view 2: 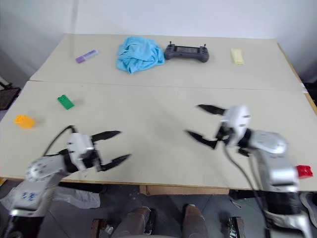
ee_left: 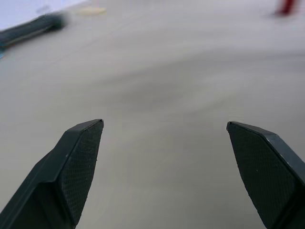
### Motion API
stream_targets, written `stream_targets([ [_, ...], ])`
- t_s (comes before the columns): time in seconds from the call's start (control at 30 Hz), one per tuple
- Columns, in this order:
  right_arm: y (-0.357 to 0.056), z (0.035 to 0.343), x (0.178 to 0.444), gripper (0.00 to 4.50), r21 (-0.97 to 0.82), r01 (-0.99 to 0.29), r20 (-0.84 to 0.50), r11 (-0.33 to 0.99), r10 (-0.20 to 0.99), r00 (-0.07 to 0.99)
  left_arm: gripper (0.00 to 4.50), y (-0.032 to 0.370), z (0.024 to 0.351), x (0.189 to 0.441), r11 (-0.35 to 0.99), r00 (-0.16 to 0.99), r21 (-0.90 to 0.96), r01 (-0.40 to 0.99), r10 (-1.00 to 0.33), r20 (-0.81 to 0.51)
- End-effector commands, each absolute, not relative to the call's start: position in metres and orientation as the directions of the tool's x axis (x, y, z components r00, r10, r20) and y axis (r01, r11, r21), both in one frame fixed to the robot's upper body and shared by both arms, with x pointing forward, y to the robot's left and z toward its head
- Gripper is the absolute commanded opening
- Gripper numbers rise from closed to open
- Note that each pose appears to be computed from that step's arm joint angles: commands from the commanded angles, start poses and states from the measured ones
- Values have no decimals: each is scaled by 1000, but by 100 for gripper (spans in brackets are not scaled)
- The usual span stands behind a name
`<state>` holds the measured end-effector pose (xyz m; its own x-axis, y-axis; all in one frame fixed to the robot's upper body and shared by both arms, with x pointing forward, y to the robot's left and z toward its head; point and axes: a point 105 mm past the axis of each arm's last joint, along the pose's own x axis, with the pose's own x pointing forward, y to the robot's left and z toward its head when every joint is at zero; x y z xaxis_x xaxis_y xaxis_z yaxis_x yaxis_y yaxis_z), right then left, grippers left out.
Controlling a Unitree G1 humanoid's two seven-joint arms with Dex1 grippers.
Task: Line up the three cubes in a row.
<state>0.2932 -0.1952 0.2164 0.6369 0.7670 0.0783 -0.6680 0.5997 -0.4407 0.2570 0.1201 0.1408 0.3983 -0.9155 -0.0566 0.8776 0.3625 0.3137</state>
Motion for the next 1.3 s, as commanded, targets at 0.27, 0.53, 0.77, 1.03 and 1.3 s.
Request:
stream_targets([
  [0.27, -380, 212, 197, 450, -412, -72, 43, 908, 99, 994, 437, 50, 142, 257, 150, 169, 269, 951, -984, -51],
  [0.53, -415, 164, 135, 450, -348, 42, -119, 936, -88, 989, 437, 45, 141, 259, 160, 180, 257, 953, -982, -54],
  [0.77, -382, 200, 182, 450, -300, -128, -227, 945, 60, 972, 437, 51, 139, 254, 185, 203, 255, 949, -978, -44],
  [1.03, -364, 193, 186, 450, -210, -197, -598, 958, 33, 801, 437, 59, 142, 259, 227, 245, 267, 937, -969, -36],
  [1.3, -401, 198, 197, 450, -333, -37, -630, 942, -193, 753, 437, 50, 144, 254, 213, 226, 274, 938, -974, -14],
])
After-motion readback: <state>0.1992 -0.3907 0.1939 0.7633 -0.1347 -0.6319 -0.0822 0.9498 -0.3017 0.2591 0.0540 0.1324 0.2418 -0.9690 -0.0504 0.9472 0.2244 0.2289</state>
